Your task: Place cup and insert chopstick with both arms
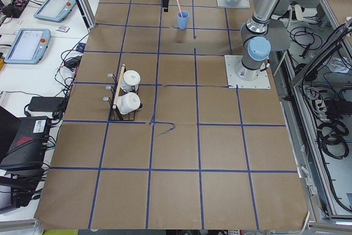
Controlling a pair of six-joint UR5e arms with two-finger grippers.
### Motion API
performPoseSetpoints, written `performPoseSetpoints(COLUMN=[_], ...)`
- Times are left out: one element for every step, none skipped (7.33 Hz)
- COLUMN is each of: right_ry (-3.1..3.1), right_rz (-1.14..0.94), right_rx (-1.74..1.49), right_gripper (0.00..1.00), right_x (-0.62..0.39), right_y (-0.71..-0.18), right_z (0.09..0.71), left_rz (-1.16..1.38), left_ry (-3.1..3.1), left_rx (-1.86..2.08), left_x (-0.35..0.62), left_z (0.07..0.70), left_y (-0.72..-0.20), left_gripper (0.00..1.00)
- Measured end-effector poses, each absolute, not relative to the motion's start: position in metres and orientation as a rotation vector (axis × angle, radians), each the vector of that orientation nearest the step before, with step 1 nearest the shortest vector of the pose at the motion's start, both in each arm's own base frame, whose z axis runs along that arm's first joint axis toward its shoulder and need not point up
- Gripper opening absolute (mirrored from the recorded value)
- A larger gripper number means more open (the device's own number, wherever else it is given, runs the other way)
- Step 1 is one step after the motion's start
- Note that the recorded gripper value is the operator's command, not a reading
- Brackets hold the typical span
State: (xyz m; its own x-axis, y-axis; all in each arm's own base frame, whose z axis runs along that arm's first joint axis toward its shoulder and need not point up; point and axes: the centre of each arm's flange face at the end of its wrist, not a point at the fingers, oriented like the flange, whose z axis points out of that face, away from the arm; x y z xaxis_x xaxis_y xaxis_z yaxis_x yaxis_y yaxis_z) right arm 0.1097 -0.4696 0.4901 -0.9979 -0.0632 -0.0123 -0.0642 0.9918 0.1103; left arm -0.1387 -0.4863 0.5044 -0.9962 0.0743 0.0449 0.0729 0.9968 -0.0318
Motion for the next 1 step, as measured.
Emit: performPoseSetpoints(right_ry=[3.124], right_rz=[0.172], right_rx=[-0.098], right_gripper=[1.0], right_x=[0.1104], right_y=[-0.4691], right_z=[0.4902], left_rz=[0.048], left_ry=[-3.093], left_rx=[-0.115], left_x=[-0.1387], left_z=[0.5045], left_y=[-0.4861], left_gripper=[1.0])
